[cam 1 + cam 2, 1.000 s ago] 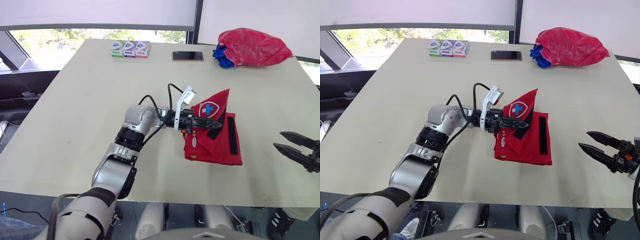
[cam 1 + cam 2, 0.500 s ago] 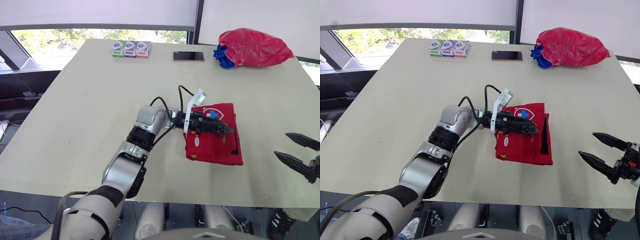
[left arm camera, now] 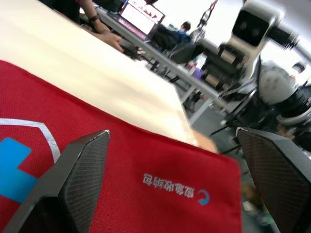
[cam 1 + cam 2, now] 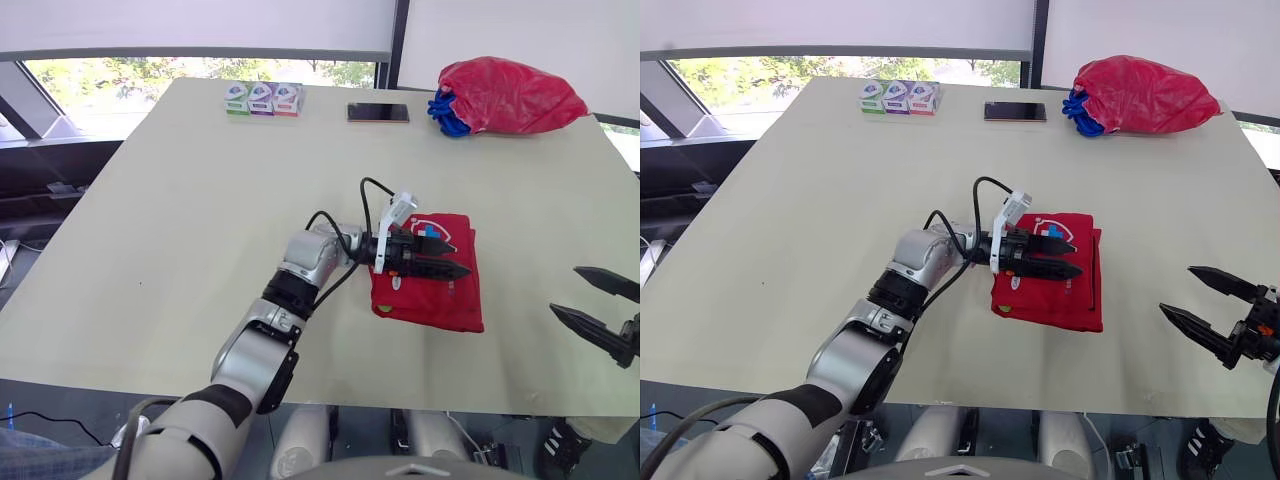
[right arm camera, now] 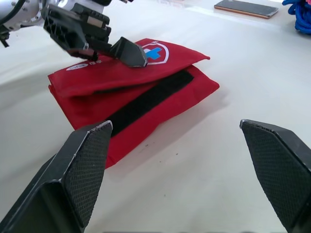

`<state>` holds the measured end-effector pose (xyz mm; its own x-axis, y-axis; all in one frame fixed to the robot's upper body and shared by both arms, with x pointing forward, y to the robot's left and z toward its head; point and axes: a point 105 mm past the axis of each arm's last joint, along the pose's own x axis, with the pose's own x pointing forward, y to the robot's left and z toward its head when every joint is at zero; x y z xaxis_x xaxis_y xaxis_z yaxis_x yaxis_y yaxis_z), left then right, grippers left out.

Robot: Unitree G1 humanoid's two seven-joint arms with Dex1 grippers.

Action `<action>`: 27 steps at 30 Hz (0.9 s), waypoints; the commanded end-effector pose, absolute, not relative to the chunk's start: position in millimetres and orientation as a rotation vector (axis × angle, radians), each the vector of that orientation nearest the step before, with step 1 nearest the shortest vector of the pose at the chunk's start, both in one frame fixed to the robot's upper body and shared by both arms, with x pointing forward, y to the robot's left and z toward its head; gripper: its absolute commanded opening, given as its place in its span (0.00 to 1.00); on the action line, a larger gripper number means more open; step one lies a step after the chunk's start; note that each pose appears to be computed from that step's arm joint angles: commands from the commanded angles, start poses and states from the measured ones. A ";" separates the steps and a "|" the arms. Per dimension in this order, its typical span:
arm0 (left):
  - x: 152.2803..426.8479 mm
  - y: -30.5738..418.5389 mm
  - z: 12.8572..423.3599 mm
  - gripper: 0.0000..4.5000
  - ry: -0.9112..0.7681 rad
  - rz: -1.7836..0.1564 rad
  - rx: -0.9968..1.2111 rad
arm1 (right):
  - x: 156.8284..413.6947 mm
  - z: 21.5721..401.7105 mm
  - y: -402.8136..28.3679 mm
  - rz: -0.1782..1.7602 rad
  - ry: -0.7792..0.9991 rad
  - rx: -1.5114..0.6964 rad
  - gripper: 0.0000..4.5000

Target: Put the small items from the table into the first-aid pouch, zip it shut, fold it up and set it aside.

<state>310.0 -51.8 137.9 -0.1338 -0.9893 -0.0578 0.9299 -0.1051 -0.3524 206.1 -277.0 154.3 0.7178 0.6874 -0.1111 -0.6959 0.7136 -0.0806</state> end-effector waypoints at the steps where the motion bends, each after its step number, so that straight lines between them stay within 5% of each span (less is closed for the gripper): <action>1: 306.6 -63.1 133.4 0.73 0.292 -1.674 -0.139 | 205.0 157.3 -278.3 0.768 0.063 -0.148 1.00; 2: 306.5 -65.2 130.0 0.73 0.280 -1.667 -0.103 | 204.9 157.0 -278.2 0.768 0.065 -0.149 1.00; 6: 302.2 -71.1 118.1 0.28 0.204 -1.676 0.080 | 204.8 156.4 -278.3 0.765 0.065 -0.153 1.00; 10: 296.7 -75.1 109.2 0.01 0.127 -1.700 0.251 | 204.3 154.7 -278.5 0.761 0.065 -0.156 1.00; 27: 269.7 -70.6 54.0 0.01 0.224 -1.920 0.651 | 200.6 150.6 -270.3 0.820 0.070 -0.176 1.00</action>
